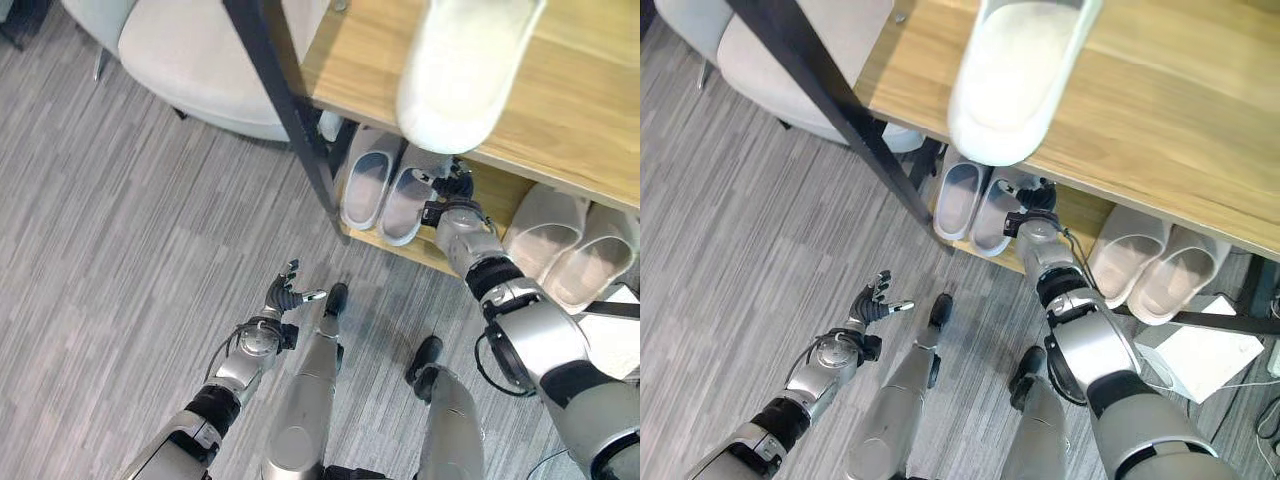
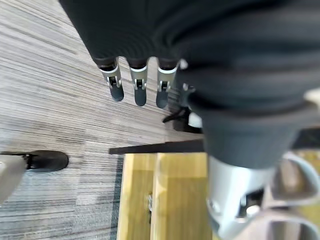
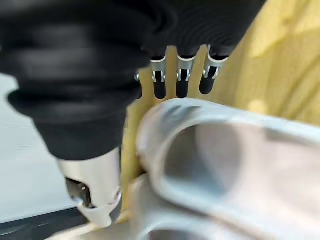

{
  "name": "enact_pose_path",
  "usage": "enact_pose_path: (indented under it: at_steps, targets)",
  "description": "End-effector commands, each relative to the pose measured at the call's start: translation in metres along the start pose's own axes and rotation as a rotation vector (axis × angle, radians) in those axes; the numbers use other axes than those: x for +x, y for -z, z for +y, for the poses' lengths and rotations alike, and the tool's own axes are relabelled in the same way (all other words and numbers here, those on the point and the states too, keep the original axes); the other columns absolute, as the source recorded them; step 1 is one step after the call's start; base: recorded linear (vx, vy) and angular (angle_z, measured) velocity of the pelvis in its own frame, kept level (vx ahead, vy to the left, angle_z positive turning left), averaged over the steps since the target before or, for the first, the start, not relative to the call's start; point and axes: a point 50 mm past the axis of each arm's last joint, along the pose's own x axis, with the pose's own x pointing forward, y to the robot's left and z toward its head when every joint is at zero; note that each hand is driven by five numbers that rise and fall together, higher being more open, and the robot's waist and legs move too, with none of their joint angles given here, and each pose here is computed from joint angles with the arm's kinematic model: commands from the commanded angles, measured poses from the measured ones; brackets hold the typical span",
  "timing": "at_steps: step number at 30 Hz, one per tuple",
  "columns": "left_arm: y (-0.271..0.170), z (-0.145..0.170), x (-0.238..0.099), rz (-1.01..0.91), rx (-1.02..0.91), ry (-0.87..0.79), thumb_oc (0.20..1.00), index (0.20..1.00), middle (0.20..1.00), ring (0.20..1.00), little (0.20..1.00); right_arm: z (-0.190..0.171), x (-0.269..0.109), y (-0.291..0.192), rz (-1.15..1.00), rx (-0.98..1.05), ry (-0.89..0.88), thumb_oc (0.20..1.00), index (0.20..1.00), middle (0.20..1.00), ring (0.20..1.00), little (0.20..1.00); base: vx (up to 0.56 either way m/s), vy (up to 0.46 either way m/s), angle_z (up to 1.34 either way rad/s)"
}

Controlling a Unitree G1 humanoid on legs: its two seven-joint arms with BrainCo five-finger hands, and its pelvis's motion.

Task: Arrange the slippers neatly on the shoe rack.

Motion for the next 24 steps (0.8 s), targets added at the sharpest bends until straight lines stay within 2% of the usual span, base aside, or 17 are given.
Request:
enact_pose_path:
  at_steps: [1,3,7,9,10,11,12,13,14,15,19,24]
  targets:
    - [0.002,0.004,0.003,-0.006,0.096,0.016,1.0,1.0,1.0,1.0,1.0,0.005,0.0,-0.008,-0.066,-0.088,-0.052,1.0,1.0,1.0,1.0,1.0,0.08,-0.028,-0.34]
    - [0.019,0.005,-0.001,0.058,0.183,0.056,1.0,1.0,1.0,1.0,1.0,0.008,-0.024,0.037,0.001,-0.18,-0.157,1.0,1.0,1.0,1.0,1.0,0.13,-0.048,-0.17]
    - [0.028,0.006,-0.006,0.082,0.335,0.143,1.0,1.0,1.0,1.0,1.0,0.0,-0.067,0.08,0.034,-0.222,-0.303,1.0,1.0,1.0,1.0,1.0,0.09,-0.022,-0.36]
    - [0.024,0.005,-0.012,0.03,0.431,0.232,1.0,1.0,1.0,1.0,1.0,-0.034,-0.094,0.107,0.087,-0.275,-0.351,1.0,1.0,1.0,1.0,1.0,0.09,-0.026,-0.16]
    - [0.025,0.004,-0.013,0.032,0.431,0.236,1.0,1.0,1.0,1.0,1.0,-0.035,-0.096,0.108,0.091,-0.276,-0.351,1.0,1.0,1.0,1.0,1.0,0.08,-0.024,-0.08]
    - [0.011,-0.001,-0.016,-0.051,0.549,0.328,1.0,1.0,1.0,1.0,1.0,-0.061,-0.115,0.125,0.141,-0.344,-0.346,1.0,1.0,1.0,1.0,1.0,0.04,-0.017,-0.1]
    - [0.011,-0.001,-0.017,-0.051,0.549,0.329,1.0,1.0,1.0,1.0,1.0,-0.061,-0.115,0.125,0.142,-0.344,-0.346,1.0,1.0,1.0,1.0,1.0,0.09,-0.022,-0.07]
    - [0.003,-0.014,-0.021,-0.116,0.642,0.45,1.0,1.0,1.0,1.0,1.0,-0.079,-0.129,0.139,0.204,-0.327,-0.314,1.0,1.0,1.0,1.0,1.0,0.04,-0.002,-0.04]
    - [0.003,-0.014,-0.021,-0.116,0.643,0.453,1.0,1.0,1.0,1.0,1.0,-0.08,-0.129,0.139,0.205,-0.327,-0.313,1.0,1.0,1.0,1.0,1.0,0.07,0.01,-0.04]
    - [-0.011,-0.023,-0.025,-0.192,0.679,0.53,1.0,1.0,1.0,1.0,1.0,-0.093,-0.141,0.153,0.269,-0.296,-0.291,1.0,1.0,1.0,1.0,1.0,0.05,0.017,-0.15]
    - [-0.053,-0.045,-0.04,-0.373,0.588,0.702,1.0,1.0,1.0,1.0,1.0,-0.111,-0.155,0.177,0.387,-0.29,-0.235,1.0,1.0,1.0,1.0,1.0,0.06,0.007,-0.35]
    - [-0.114,-0.059,-0.061,-0.578,0.3,0.849,1.0,1.0,1.0,1.0,1.0,-0.116,-0.161,0.189,0.445,-0.305,-0.215,1.0,1.0,1.0,1.0,1.0,0.03,-0.015,-0.05]
